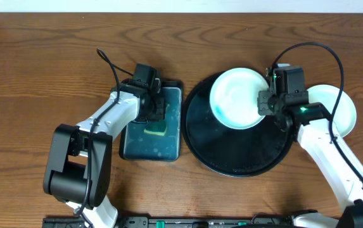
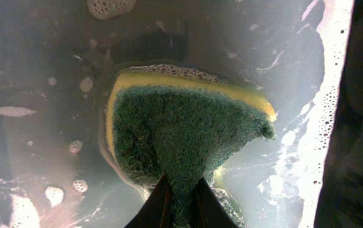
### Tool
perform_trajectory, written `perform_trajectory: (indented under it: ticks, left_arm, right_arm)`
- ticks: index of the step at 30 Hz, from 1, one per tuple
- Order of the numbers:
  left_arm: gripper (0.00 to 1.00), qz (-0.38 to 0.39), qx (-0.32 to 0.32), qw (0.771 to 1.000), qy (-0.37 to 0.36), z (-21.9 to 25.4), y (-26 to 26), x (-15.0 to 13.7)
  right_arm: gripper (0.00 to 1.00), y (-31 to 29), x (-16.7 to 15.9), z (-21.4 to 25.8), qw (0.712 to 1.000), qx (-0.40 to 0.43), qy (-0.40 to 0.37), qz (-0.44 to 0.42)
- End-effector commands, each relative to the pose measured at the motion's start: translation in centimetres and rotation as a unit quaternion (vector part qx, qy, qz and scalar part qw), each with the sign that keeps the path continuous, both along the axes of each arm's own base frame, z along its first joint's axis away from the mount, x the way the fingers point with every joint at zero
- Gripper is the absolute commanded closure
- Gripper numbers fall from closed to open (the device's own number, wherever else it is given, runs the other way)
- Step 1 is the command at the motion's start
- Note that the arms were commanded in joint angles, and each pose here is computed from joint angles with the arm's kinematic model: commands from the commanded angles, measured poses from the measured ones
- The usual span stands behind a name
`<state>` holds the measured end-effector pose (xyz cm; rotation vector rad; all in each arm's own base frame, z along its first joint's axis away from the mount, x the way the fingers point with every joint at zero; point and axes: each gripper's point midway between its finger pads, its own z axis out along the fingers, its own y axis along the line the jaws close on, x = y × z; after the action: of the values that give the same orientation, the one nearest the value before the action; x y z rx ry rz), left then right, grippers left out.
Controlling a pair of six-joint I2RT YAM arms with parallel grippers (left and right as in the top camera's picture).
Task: Clean dirty plates on tray and stack at the side
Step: 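Lift the pale green plate with the right gripper onto the right stack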
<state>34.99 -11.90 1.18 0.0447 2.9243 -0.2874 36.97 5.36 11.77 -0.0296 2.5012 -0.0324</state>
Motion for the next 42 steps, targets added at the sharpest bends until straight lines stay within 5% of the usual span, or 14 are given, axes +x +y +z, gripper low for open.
perform_trajectory:
  ticks: [1,17,27,42]
  left_arm:
    - [0.9,0.001,0.01,0.999,0.034,-1.9,0.3,-1.5]
    - [0.9,0.001,0.01,0.999,0.034,-1.9,0.3,-1.4]
    - [0.89,0.001,0.01,0.999,0.034,-1.9,0.3,-1.4]
    - [0.9,0.001,0.01,0.999,0.034,-1.9,0.3,-1.5]
  right_arm:
    - [0.99,-0.9,0.6,2.4,0.996,-0.078,-0.035,0.01]
    - [0.99,1.9,0.7,5.6,0.965,-0.238,-0.101,0.051]
    - [0.99,4.1,0.5,9.6,0.918,-0.354,-0.164,0.064]
    - [0.99,3.9,0.8,12.6,0.898,-0.388,-0.209,0.018]
